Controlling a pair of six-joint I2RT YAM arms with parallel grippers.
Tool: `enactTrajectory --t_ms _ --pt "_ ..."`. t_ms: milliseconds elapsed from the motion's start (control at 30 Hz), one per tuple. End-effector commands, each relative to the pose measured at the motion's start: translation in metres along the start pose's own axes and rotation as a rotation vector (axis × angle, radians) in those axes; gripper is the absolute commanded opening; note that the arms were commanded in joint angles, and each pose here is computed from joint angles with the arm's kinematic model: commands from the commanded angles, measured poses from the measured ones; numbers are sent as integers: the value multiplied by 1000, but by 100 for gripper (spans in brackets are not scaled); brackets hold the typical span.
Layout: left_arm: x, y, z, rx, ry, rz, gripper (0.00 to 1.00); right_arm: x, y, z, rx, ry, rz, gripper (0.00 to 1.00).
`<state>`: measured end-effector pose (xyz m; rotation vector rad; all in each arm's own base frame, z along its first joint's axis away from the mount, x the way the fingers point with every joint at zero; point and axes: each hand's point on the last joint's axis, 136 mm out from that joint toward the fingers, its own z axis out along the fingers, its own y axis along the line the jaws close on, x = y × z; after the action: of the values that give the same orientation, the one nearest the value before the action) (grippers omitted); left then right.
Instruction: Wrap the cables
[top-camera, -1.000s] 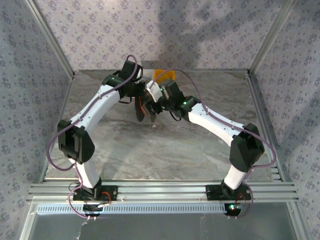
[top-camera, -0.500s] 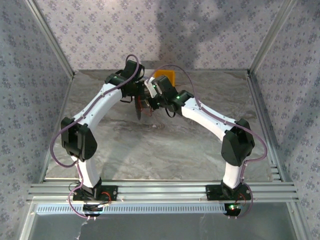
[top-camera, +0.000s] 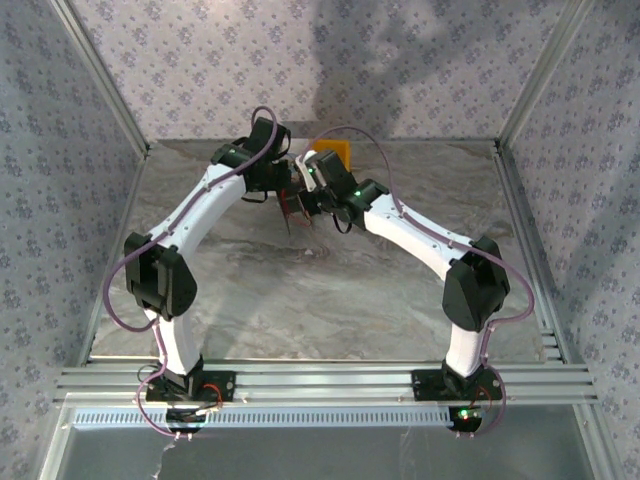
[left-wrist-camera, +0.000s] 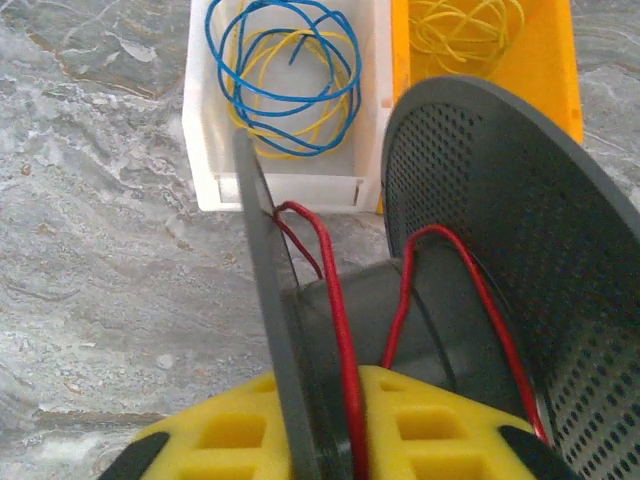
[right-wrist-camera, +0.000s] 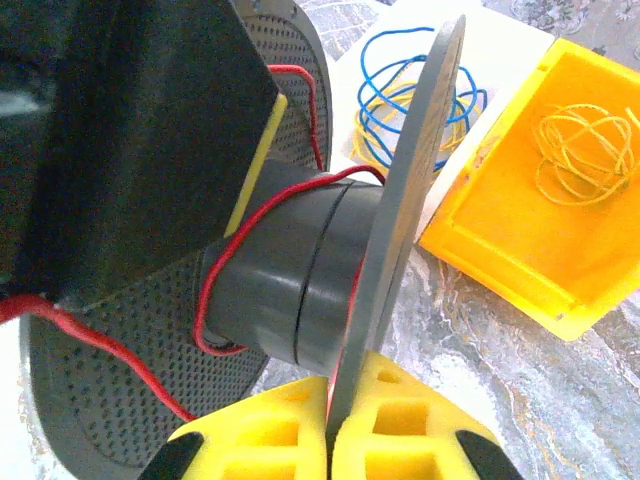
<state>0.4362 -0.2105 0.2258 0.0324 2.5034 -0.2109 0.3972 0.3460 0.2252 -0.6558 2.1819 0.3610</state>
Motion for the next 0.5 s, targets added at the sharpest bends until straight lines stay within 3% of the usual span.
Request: enactTrajectory --t_ms 0,300,400,467 --pt "-22 -36 -28 167 -58 91 22 21 21 8 -68 53 -82 0" --pt "-24 -32 -22 181 -43 73 25 30 18 10 -29 41 -67 0" --pt "-22 -31 -16 180 -28 71 2 31 20 9 -33 31 -55 0" --pt "-21 -29 -11 174 -19 71 0 32 24 8 -53 26 -55 0"
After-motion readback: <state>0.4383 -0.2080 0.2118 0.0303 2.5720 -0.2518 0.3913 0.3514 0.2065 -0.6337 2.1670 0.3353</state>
